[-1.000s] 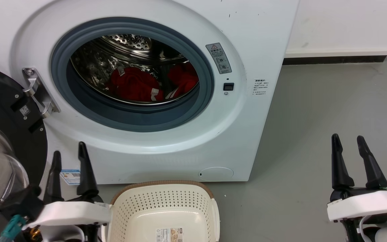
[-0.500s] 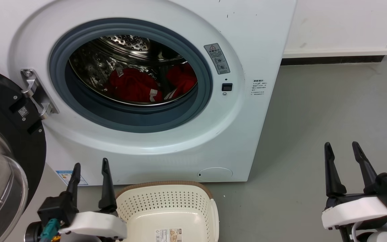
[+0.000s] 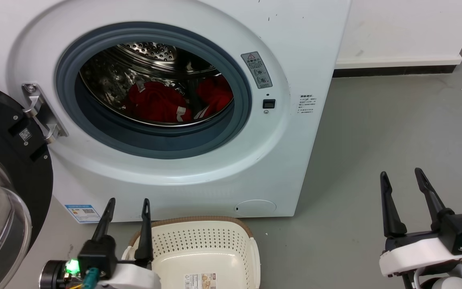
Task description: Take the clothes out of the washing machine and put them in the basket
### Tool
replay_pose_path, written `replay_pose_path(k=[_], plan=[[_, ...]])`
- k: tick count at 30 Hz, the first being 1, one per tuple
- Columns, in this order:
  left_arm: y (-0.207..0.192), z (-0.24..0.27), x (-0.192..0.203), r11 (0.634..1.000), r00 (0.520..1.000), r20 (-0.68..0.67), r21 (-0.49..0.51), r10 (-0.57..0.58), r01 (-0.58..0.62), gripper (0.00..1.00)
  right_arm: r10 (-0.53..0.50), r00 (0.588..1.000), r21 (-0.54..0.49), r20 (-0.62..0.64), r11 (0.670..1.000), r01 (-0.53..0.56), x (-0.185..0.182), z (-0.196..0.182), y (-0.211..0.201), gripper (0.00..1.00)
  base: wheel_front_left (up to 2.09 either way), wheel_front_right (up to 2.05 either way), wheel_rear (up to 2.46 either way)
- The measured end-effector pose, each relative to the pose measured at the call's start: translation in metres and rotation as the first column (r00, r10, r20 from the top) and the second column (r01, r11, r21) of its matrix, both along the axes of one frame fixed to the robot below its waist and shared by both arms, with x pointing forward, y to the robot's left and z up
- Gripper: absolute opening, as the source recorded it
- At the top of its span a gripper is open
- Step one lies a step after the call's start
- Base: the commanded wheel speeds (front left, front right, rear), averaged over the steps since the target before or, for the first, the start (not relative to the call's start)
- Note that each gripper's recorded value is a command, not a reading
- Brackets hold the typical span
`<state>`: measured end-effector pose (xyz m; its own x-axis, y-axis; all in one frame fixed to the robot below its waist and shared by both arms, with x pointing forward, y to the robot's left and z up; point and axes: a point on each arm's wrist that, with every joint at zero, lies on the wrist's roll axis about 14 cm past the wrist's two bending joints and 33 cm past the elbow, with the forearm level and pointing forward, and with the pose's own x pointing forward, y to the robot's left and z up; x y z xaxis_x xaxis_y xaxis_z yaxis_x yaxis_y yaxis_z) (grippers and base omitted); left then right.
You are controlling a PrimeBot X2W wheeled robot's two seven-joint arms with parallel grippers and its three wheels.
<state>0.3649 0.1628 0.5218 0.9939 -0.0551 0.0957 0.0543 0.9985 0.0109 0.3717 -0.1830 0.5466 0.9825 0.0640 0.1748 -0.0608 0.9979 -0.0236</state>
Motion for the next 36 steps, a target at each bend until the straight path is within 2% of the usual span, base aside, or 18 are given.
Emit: replay_pose_path(k=[2,12,19,26,36], plan=[[-0.004,-0.001,-0.001,0.999,1.0,0.003,0.037,-0.011,0.01,1.0,0.006,1.0,-0.015,0.006,1.0,-0.006,0.0,0.001,0.002,1.0,0.0,0.0,0.0],[-0.007,0.01,-0.001,1.0,0.999,0.046,0.022,-0.017,0.016,1.0,0.01,1.0,-0.056,0.014,0.998,-0.009,-0.002,0.0,0.004,1.0,0.0,0.0,0.0],[-0.005,0.014,-0.002,1.0,0.998,0.066,-0.019,-0.014,0.016,1.0,-0.003,1.0,-0.017,-0.019,1.0,0.003,-0.003,-0.013,-0.001,1.0,0.0,0.0,0.0],[-0.007,0.008,-0.004,0.998,0.998,0.063,0.054,-0.031,0.028,1.0,-0.015,1.0,-0.043,-0.014,0.999,0.014,-0.003,-0.013,-0.005,1.0,0.0,0.0,0.0],[-0.006,0.007,-0.004,0.997,0.997,0.061,0.061,-0.039,0.035,1.0,-0.014,1.0,-0.041,-0.018,0.999,0.014,-0.003,-0.015,-0.005,1.0,0.0,0.0,0.0]])
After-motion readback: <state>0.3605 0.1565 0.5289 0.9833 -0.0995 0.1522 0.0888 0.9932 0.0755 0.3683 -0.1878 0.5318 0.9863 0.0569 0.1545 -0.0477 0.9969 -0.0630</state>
